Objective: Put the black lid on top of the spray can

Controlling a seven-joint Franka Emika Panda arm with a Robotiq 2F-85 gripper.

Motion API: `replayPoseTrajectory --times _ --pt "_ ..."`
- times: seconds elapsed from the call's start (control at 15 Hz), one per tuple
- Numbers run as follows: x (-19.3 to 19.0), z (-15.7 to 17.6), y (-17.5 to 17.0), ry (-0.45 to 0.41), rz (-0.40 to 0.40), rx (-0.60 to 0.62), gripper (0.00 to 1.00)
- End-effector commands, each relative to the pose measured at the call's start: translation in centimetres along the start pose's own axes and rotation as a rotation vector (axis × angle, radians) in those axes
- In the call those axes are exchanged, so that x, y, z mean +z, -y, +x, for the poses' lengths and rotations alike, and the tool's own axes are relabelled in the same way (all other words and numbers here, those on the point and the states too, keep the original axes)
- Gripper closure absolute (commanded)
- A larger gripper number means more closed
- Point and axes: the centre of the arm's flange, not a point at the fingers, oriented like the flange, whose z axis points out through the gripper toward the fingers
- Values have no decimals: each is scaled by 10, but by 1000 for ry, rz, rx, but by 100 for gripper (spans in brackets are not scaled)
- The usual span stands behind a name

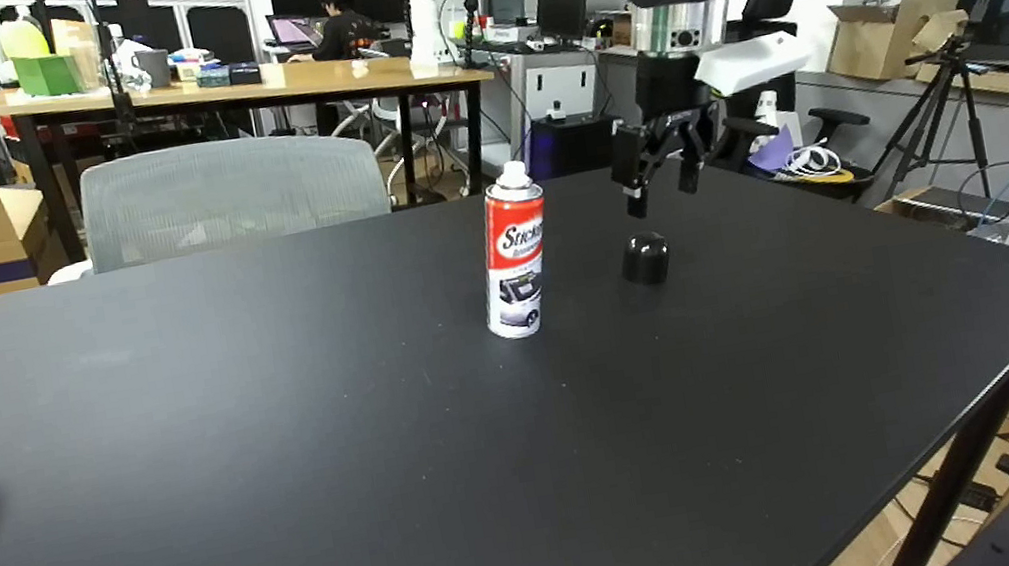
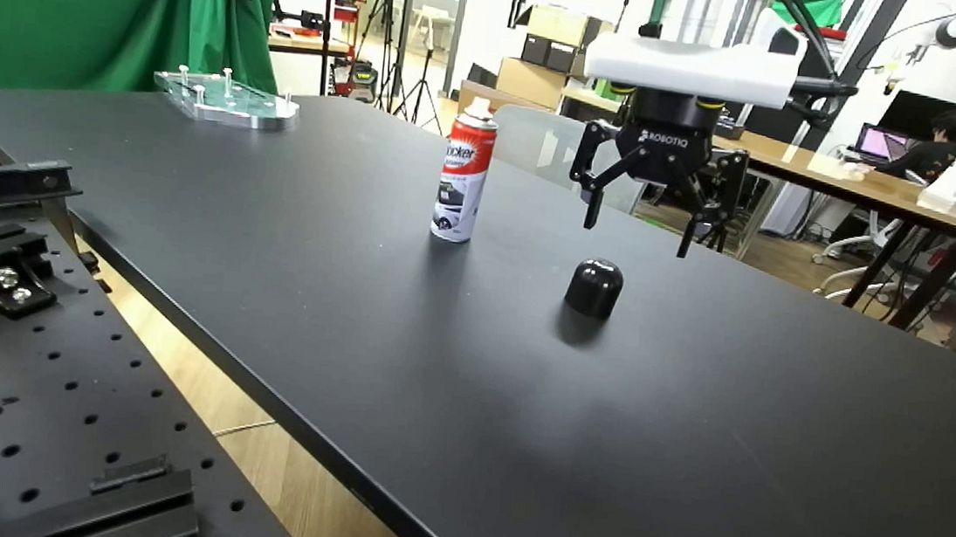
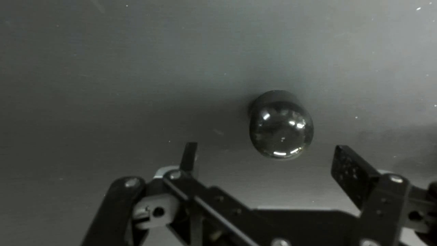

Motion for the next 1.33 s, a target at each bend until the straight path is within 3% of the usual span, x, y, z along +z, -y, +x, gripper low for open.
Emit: replayPoseTrajectory --times 0.0,0.67,0.73,0.8,1.07,1.2,1.27 --pt "12 10 -4 21 35 39 0" --pt "36 22 -8 66 122 56 0" --pt "37 24 -9 72 126 54 25" --pt "39 26 -9 75 131 52 25" --pt "44 30 -11 96 143 51 55" --pt "47 31 -12 108 146 52 67" --pt "47 32 -13 113 149 50 69"
